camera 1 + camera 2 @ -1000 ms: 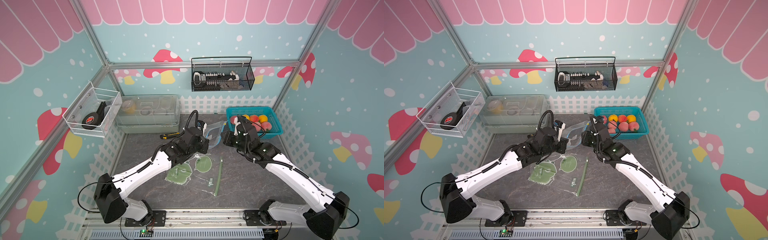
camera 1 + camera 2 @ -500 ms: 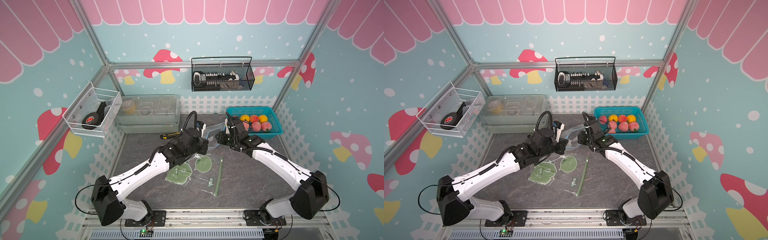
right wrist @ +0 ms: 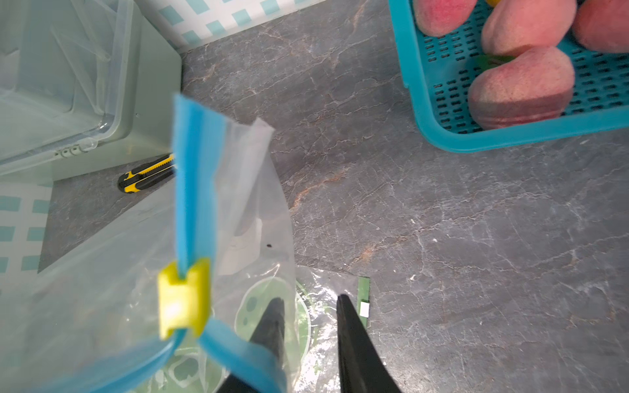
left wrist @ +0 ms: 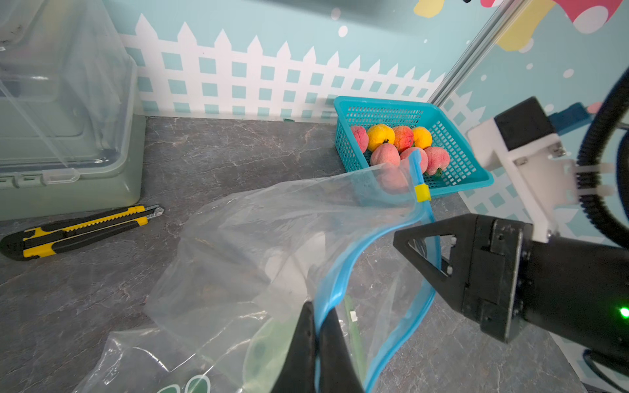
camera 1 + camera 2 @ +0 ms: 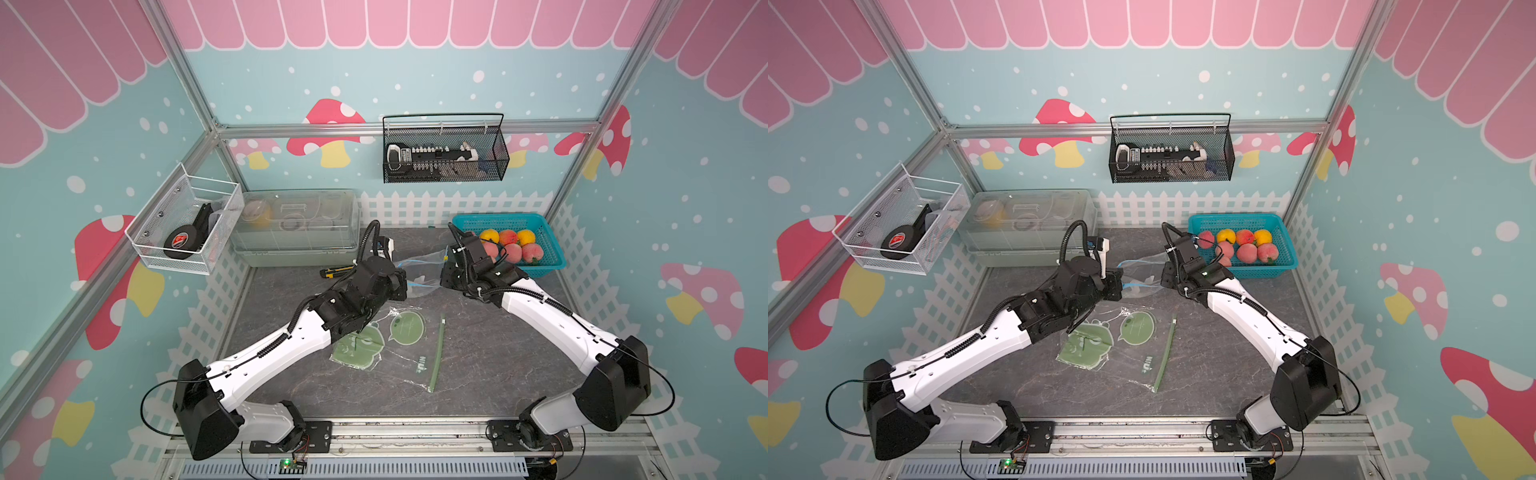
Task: Place the peach in a zip-top bag and seal the zipper
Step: Open the zipper of the food storage bag at the center of the board.
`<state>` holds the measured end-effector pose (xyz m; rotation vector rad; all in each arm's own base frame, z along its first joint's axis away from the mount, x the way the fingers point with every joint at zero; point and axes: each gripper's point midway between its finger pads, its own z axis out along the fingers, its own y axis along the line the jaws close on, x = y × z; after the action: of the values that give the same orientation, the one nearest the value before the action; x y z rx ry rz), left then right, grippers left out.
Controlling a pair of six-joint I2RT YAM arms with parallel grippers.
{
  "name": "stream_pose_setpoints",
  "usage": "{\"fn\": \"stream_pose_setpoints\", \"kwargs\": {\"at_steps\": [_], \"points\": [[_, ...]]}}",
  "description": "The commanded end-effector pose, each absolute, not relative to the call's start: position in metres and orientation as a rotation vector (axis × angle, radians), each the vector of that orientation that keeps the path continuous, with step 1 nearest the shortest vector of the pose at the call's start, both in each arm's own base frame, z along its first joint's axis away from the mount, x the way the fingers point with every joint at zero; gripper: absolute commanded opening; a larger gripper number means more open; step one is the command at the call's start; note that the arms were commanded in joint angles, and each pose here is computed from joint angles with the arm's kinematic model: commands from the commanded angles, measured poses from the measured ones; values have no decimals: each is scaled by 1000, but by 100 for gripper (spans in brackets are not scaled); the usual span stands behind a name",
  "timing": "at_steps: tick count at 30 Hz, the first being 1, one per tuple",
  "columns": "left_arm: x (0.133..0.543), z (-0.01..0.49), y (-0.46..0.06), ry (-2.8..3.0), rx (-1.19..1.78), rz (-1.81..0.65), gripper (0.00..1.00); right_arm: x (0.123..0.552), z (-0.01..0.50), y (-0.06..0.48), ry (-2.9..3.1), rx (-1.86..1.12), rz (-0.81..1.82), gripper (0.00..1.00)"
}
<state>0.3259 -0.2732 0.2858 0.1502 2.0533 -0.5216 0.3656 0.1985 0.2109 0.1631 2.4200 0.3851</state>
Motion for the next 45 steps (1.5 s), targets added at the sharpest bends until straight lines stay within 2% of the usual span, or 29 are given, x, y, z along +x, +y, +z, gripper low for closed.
{"fn": "stream_pose_setpoints", "kwargs": {"at_steps": [1, 3, 7, 17, 21, 25, 28, 31, 39, 45], "points": [[320, 291, -290, 2032, 187, -636, 0, 372, 218, 220, 2401, 85, 510, 31], [317, 288, -300, 2042, 221, -689, 0, 375, 220, 235, 2389, 48, 596, 37], [314, 288, -311, 2033, 219, -779, 0, 376, 206, 244, 2426, 53, 639, 42], [332, 282, -306, 2006, 78, -745, 0, 369, 197, 242, 2468, -41, 595, 22], [338, 284, -307, 1991, 54, -740, 0, 365, 192, 232, 2508, -74, 503, 21], [338, 283, -308, 1997, 76, -731, 0, 367, 214, 228, 2441, -131, 480, 25], [335, 279, -307, 2023, 105, -708, 0, 367, 243, 228, 2350, -171, 497, 41], [332, 275, -305, 2045, 128, -680, 0, 368, 267, 223, 2269, -177, 501, 51], [330, 272, -302, 2077, 161, -646, 0, 349, 313, 213, 2072, -322, 571, 54], [327, 274, -308, 2088, 196, -674, 0, 365, 304, 165, 2112, -272, 506, 57]]}}
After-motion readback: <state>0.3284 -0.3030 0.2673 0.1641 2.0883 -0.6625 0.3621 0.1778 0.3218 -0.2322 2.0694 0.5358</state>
